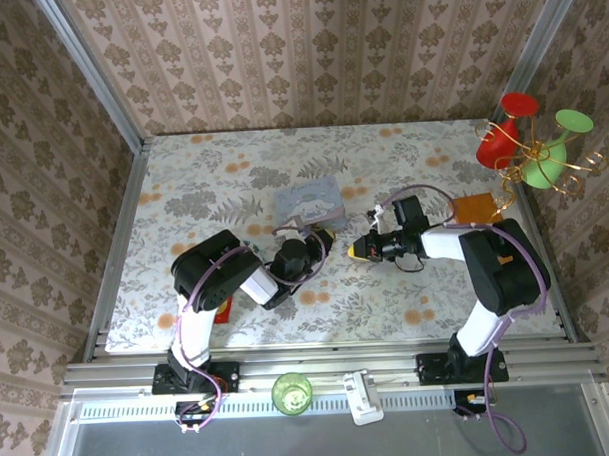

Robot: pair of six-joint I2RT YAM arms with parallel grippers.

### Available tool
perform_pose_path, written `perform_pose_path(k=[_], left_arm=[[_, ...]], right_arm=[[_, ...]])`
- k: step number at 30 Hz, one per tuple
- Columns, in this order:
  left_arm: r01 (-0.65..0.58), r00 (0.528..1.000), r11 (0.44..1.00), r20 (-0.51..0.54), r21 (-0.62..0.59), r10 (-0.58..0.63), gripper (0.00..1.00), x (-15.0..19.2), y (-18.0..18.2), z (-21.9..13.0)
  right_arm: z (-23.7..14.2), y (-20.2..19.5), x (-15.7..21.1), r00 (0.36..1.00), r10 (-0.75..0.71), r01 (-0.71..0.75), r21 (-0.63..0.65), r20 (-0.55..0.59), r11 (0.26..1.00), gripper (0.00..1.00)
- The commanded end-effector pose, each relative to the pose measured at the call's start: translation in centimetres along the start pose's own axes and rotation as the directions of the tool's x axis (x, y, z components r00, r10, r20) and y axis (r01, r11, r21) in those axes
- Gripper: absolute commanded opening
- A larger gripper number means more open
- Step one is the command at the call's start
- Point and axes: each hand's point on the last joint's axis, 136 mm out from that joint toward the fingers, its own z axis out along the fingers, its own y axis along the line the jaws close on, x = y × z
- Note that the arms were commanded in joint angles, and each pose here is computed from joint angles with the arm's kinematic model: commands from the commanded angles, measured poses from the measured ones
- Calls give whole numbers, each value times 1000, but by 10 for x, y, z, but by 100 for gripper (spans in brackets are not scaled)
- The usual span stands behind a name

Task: Unlock the padlock with the key

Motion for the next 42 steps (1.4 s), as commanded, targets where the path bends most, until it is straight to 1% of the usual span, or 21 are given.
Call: perform_pose_path(k=[1,6,9,12,14,16,21,24,26,29,33,37,39,42], left_arm=[[114,984,992,-134,-57,-120,0,35,27,-4],[108,984,994,-136,-30,-111,0,33,19,-4],[92,985,995,-141,-36,-97,0,33,16,-5],[124,981,992,-145,-20,-125,0,33,16,-5],[135,979,990,-151,-35,-139,0,37,23,-5],[147,977,989,-154,-36,-150,0,42,26,-6],[130,977,990,-163,-55,-137,0,51,27,-7],[132,977,989,-162,-61,-140,0,52,28,-9],[126,977,990,-167,-65,-135,0,53,28,-10],[91,976,993,-190,-80,-105,4,57,29,-14],[73,969,989,-226,-125,-100,8,64,37,-16],[54,967,994,-244,-96,-76,11,70,32,-11],[51,962,994,-262,-101,-76,13,74,31,-7],[58,958,990,-270,-131,-92,18,76,37,-8]], right_arm=[[4,14,-4,1000,-24,25,-112,2,993,0],[14,-4,-3,1000,-2,1,-72,-10,997,0],[17,-5,-7,1000,-7,8,-101,6,995,0],[20,-9,-8,1000,3,-3,-104,3,995,0],[20,-4,-12,1000,2,1,-131,22,991,0],[19,-4,-12,999,3,2,-122,42,992,0],[12,-33,-22,993,4,-18,118,118,993,0],[6,-35,-28,989,-36,9,187,141,982,0],[7,-30,-29,990,-37,15,166,133,986,0],[13,-24,-32,992,-25,8,139,122,990,0],[21,-22,-34,991,24,-41,123,135,992,0],[31,-21,-34,987,67,-86,127,147,988,0],[33,-19,-35,986,64,-84,119,157,989,0],[36,-15,-33,989,55,-68,89,140,994,0]])
